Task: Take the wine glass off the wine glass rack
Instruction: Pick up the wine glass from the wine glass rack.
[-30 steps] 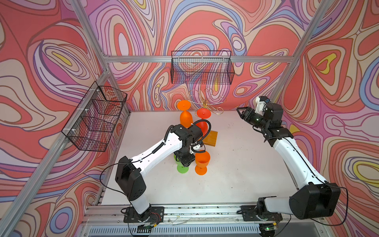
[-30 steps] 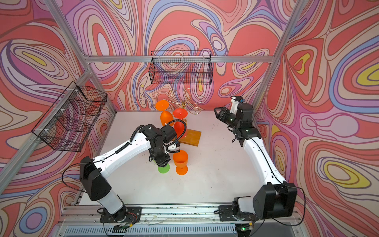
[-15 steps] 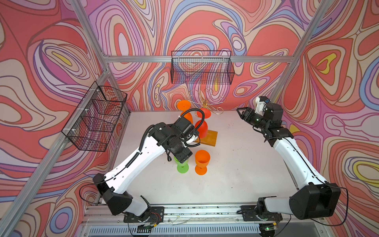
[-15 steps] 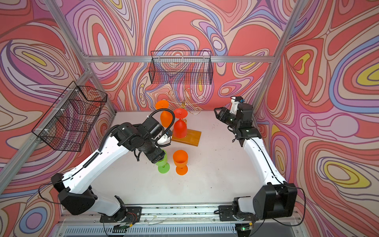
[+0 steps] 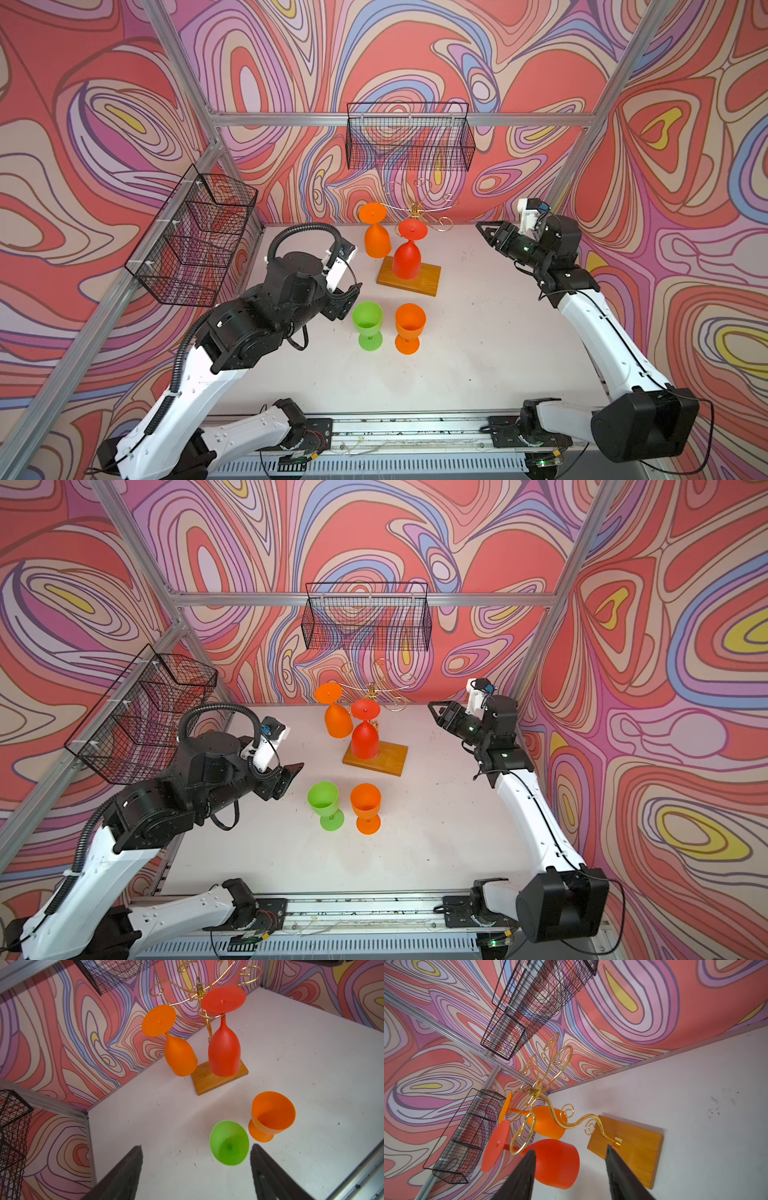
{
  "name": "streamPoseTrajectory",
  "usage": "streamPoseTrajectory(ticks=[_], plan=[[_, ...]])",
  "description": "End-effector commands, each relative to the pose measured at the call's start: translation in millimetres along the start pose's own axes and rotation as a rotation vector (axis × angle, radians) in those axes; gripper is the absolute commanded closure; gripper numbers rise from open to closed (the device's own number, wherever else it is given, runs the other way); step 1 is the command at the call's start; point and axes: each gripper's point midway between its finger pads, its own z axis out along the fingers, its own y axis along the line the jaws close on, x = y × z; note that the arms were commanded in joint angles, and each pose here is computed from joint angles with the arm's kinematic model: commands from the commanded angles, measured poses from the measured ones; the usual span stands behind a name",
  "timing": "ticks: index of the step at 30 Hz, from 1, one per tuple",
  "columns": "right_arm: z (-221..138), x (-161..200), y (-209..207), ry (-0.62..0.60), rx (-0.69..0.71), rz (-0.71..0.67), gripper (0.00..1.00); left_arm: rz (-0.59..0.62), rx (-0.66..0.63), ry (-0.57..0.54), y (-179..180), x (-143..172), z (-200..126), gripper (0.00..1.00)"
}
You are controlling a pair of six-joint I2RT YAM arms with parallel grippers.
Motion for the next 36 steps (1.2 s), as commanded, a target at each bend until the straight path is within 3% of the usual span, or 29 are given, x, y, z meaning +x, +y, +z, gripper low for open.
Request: streamPoseTrajectory(ticks=[1, 8, 16, 28, 36], plan=[[-1.1, 7.3, 19.0, 0.044, -0.103, 0.057, 0.44, -0.040, -0.113, -0.182, 18.6, -32.4, -1.5, 0.16], [-8.9, 14.5, 39.4, 0.092, -0.191, 0.166, 0.46, -0.030, -0.163, -0.219, 26.0, -35.3, -1.8, 0.17], [-37.0, 1.3, 72.3, 0.051, -0.214, 0.088, 0.48, -0.020, -0.153, -0.242, 24.6, -38.0, -4.5, 0.17], [-33.4, 4.0, 95.2, 0.136, -0.392, 0.255, 0.51, -0.003, -0.150, -0.218, 22.6, -35.6, 0.5, 0.17], [-16.3, 24.4, 96.6, 0.227, -0.437, 0.344, 0.56, 0.003, -0.163, -0.199, 22.6, -35.3, 7.7, 0.17]])
